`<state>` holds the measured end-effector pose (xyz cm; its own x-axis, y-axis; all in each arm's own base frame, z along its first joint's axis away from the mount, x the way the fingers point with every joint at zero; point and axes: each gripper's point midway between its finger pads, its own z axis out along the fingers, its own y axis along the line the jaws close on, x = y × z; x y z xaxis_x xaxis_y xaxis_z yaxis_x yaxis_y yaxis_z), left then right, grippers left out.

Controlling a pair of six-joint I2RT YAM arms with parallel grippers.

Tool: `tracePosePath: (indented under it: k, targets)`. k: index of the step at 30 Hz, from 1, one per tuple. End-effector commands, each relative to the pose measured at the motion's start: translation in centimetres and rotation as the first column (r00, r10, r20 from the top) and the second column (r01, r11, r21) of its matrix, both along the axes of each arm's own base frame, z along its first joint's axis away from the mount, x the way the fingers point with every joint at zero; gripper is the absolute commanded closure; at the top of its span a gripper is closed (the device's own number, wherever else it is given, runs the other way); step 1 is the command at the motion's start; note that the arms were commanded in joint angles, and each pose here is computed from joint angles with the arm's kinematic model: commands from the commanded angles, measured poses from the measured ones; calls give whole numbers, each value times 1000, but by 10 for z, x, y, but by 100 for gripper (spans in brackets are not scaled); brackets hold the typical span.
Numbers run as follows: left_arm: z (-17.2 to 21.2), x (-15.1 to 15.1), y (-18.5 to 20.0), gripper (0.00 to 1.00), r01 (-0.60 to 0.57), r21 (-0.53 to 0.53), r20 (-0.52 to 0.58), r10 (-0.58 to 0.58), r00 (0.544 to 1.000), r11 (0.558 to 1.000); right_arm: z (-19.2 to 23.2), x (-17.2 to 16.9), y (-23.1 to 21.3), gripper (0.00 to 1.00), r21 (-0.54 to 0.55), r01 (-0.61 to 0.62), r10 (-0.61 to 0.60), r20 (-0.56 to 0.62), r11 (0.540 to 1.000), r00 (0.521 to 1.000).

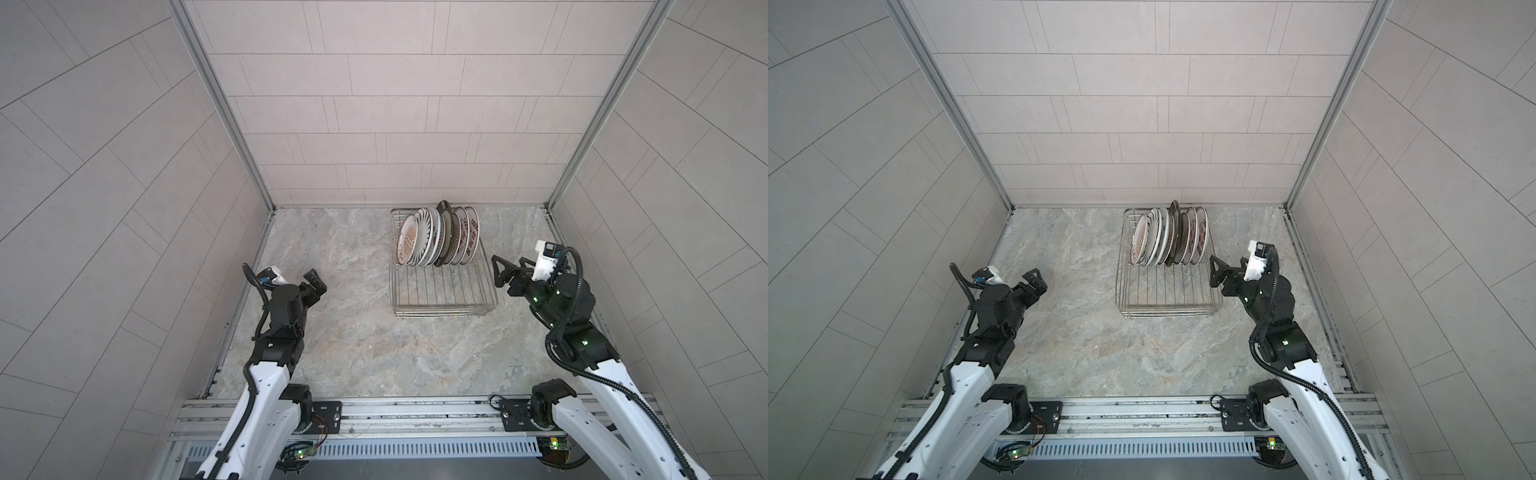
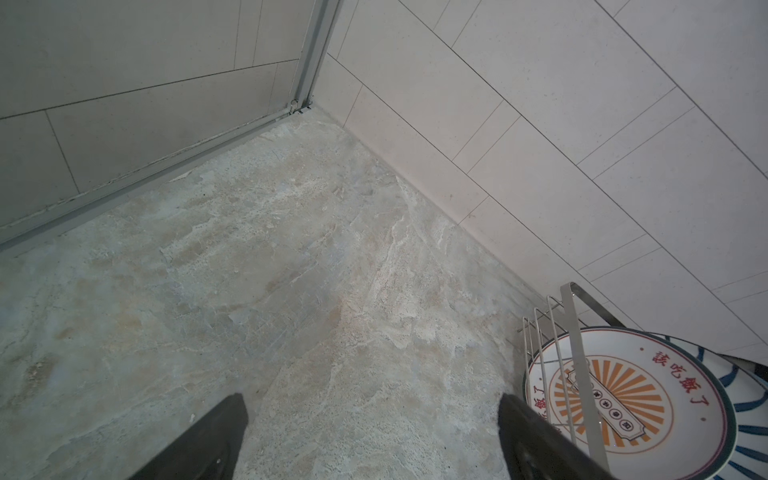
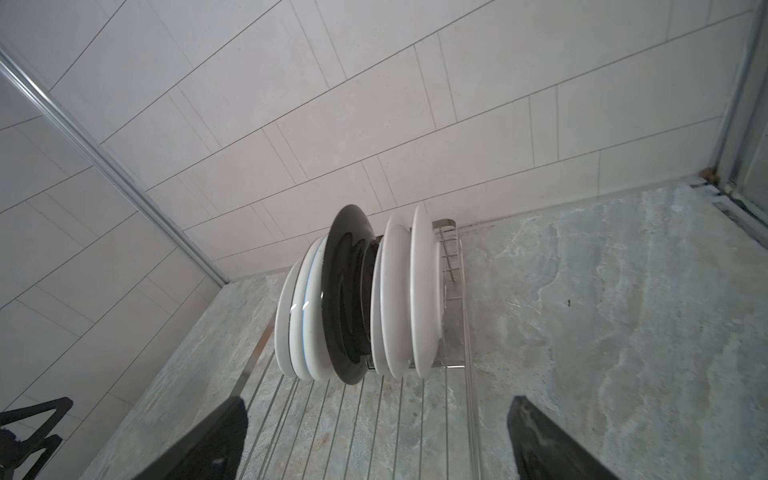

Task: Unload the plates from the dish rack
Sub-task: 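Reach the right gripper to the dark patterned plate while the left gripper approaches the rack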

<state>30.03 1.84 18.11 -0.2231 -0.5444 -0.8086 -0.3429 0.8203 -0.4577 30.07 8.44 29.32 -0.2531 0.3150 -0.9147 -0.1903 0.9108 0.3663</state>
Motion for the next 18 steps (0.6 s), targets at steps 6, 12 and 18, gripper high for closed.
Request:
tracePosePath:
  k: [6,12,18]
  targets:
    - [26,17,-3,0,-38,144,-65,48,997,989,12,52,30,1,-334,83,-118,-84,939,989]
    - [52,40,-37,0,145,157,115,-164,980,977,11,94,50,1,-394,67,-123,-117,917,985]
    - [68,50,-66,0,273,54,270,-278,922,960,5,120,62,1,-408,62,-133,-147,911,980]
